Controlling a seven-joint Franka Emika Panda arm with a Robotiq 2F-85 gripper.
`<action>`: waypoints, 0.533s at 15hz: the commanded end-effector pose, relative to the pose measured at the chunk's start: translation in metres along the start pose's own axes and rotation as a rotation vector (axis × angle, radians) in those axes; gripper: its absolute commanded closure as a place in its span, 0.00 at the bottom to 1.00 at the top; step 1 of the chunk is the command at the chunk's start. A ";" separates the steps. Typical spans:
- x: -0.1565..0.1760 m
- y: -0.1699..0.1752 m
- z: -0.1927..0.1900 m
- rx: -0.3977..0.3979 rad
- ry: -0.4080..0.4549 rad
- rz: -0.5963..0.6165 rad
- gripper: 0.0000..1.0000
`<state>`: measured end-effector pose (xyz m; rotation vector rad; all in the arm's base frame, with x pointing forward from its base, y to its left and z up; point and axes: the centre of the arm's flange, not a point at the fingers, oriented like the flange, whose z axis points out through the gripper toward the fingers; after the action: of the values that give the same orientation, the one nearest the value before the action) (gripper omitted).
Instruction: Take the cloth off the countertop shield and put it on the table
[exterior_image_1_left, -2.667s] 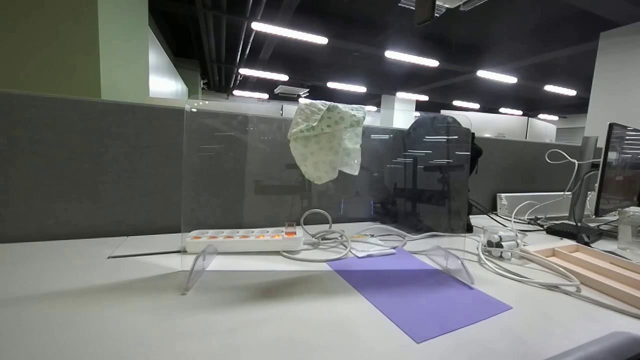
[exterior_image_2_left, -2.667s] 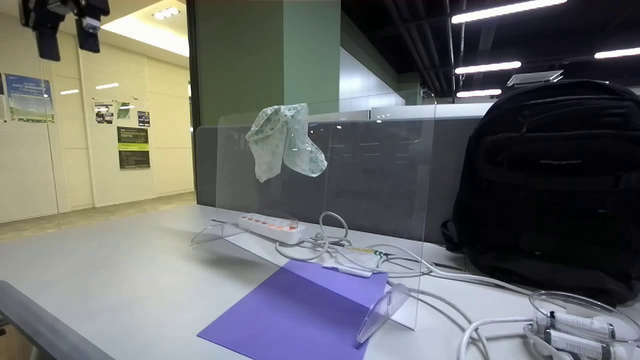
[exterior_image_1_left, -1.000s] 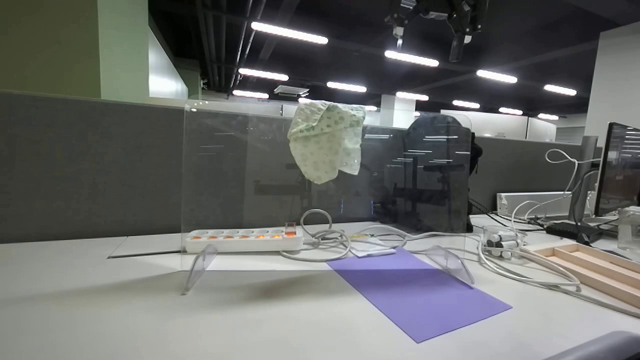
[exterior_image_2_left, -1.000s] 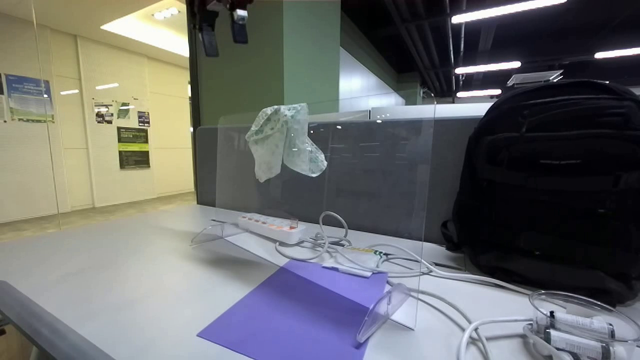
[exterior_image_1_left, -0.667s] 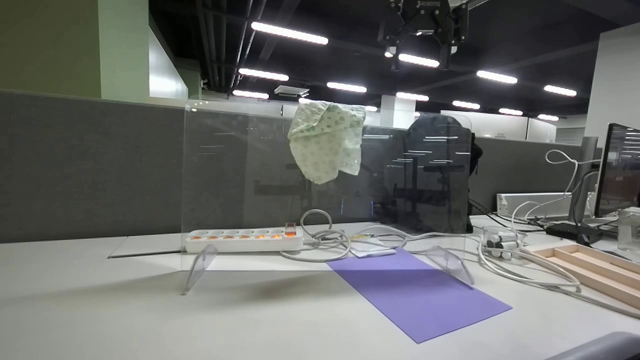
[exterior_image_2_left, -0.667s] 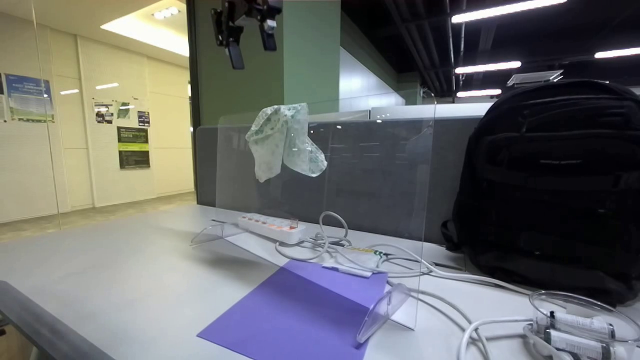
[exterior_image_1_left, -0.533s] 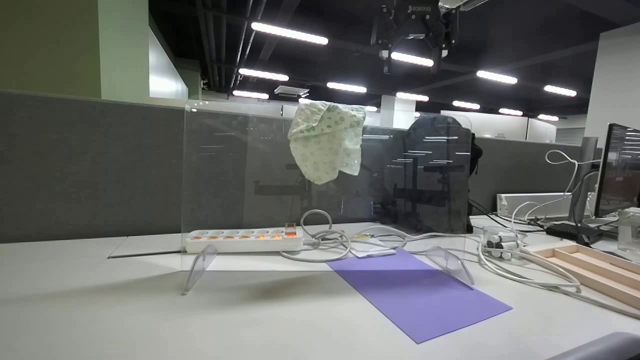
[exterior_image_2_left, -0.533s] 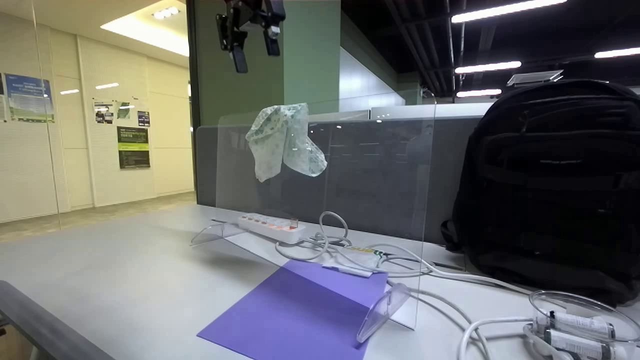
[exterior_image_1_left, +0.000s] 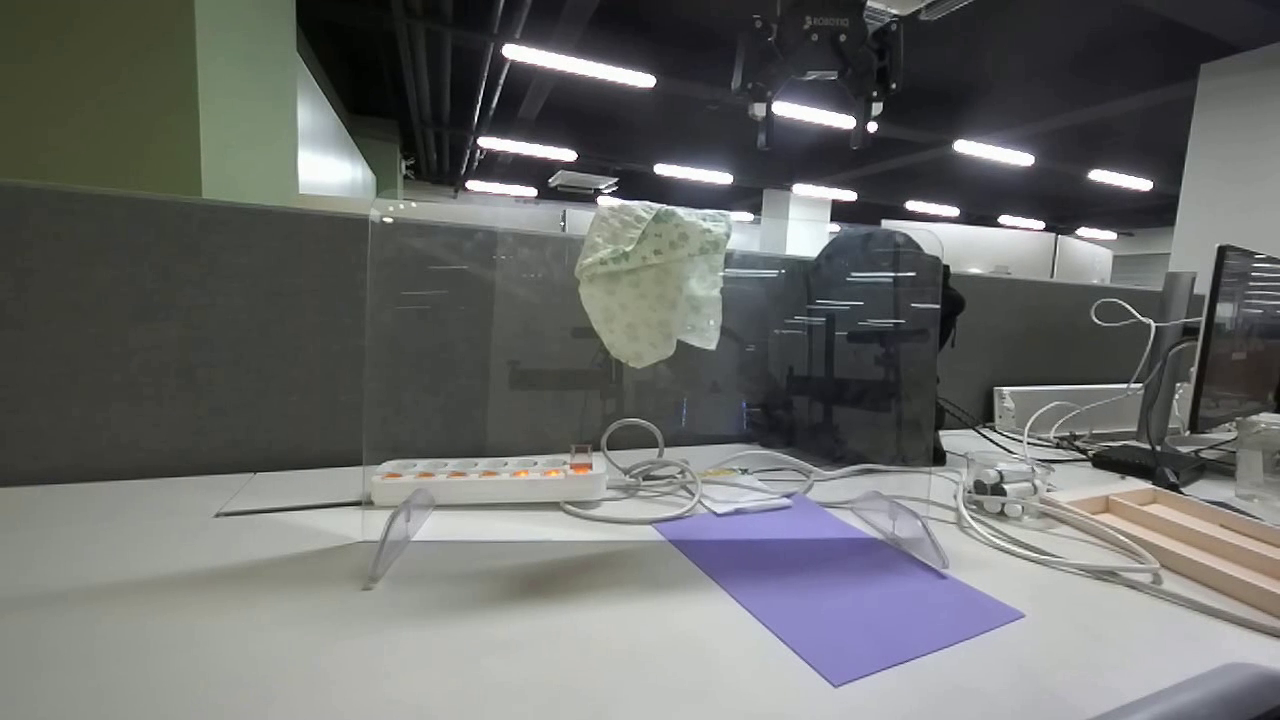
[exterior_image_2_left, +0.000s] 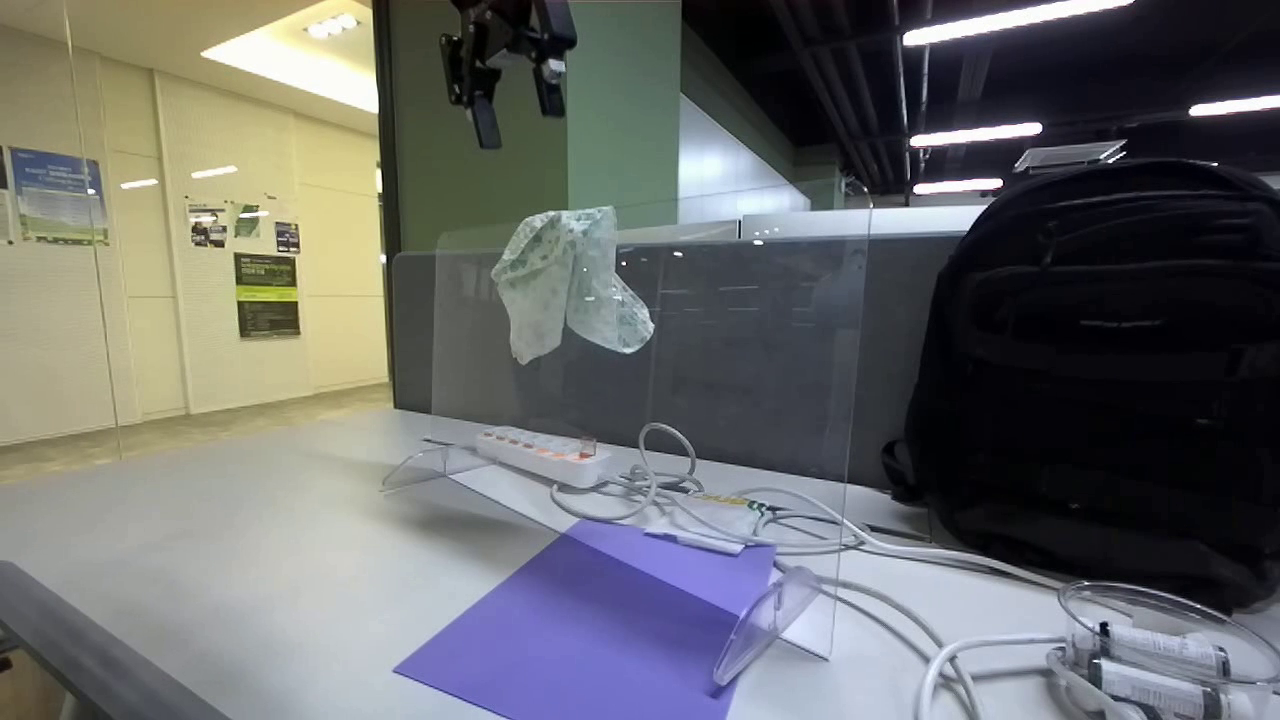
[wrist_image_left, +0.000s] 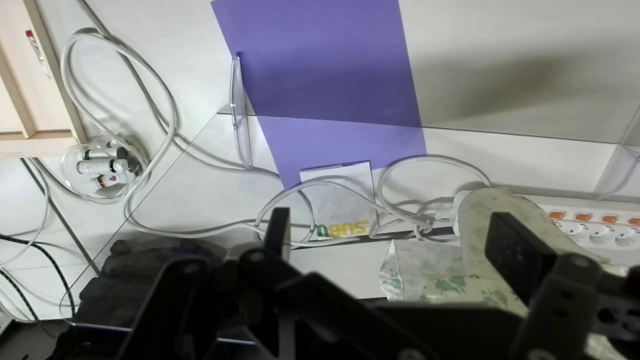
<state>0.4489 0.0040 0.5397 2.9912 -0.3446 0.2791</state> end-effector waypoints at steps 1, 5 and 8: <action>0.000 0.000 0.000 0.000 0.000 0.000 0.00; 0.010 -0.015 0.014 -0.026 0.069 -0.074 0.00; 0.022 -0.031 0.029 -0.017 0.051 -0.129 0.00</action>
<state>0.4630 0.0180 0.5236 2.9644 -0.2159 0.3456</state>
